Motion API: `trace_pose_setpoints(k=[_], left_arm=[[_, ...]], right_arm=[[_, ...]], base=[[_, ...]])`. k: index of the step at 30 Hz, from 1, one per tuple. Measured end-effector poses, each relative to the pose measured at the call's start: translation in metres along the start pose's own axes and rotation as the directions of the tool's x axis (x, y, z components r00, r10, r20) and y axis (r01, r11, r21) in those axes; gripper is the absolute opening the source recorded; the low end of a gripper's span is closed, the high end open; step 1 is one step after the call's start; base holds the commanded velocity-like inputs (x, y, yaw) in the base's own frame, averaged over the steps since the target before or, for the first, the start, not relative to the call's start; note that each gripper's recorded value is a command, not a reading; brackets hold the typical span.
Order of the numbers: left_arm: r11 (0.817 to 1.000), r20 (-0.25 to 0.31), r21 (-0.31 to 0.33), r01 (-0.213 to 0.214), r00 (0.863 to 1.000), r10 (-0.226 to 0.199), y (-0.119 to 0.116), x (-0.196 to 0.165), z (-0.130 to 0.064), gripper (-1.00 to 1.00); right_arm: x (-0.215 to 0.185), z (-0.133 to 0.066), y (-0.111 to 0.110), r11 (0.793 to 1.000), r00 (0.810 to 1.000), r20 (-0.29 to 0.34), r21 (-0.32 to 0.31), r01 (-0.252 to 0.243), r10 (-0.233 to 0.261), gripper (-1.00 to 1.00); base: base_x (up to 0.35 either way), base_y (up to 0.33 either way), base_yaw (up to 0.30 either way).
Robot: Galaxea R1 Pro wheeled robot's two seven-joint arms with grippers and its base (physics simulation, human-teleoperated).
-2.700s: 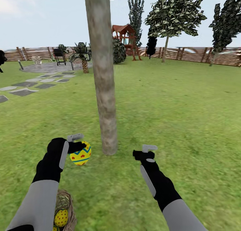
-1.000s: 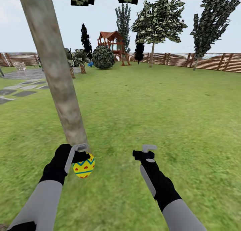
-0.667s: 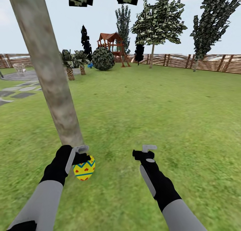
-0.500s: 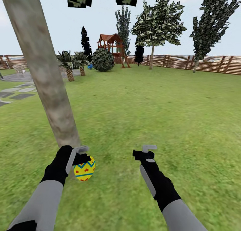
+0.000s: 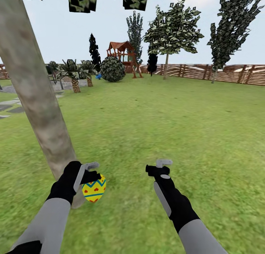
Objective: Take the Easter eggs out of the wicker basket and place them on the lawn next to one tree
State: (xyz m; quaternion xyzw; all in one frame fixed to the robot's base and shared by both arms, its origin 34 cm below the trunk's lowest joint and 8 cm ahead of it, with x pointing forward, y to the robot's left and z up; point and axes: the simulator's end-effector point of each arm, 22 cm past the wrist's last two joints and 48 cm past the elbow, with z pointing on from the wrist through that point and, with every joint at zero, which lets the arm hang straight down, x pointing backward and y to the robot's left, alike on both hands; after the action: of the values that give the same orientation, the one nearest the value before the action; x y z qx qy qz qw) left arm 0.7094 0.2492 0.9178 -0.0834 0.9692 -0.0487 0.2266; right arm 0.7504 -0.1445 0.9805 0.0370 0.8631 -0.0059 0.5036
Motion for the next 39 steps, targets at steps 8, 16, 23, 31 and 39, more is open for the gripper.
trace_pose_setpoints(k=[8,16,23,31,39], left_arm=[[1.0,0.01,-0.001,-0.002,1.0,0.002,-0.001,-0.003,-0.006,-1.0],[1.0,0.022,-0.001,-0.004,1.0,0.004,-0.002,-0.007,-0.012,-1.0],[1.0,0.011,0.002,-0.007,1.0,0.006,-0.004,-0.002,-0.011,-1.0],[1.0,0.009,0.001,-0.007,1.0,0.007,-0.003,-0.002,-0.011,-1.0],[1.0,0.009,0.001,-0.007,1.0,0.007,-0.003,-0.002,-0.011,-1.0]], right_arm=[[-0.007,-0.004,0.001,1.0,1.0,0.013,-0.001,0.0,0.0,1.0],[-0.013,-0.008,0.001,1.0,1.0,0.025,-0.002,0.0,0.0,1.0],[-0.016,-0.01,0.001,1.0,1.0,0.027,-0.004,0.002,-0.002,1.0],[-0.016,-0.01,0.001,1.0,1.0,0.028,-0.003,0.0,0.0,1.0],[-0.016,-0.011,0.001,1.0,1.0,0.026,-0.004,0.002,-0.002,1.0]], base=[[0.254,-0.228,0.0],[0.255,-0.226,0.0],[0.255,-0.226,0.0],[0.275,-0.174,0.0],[0.327,-0.014,0.0]])
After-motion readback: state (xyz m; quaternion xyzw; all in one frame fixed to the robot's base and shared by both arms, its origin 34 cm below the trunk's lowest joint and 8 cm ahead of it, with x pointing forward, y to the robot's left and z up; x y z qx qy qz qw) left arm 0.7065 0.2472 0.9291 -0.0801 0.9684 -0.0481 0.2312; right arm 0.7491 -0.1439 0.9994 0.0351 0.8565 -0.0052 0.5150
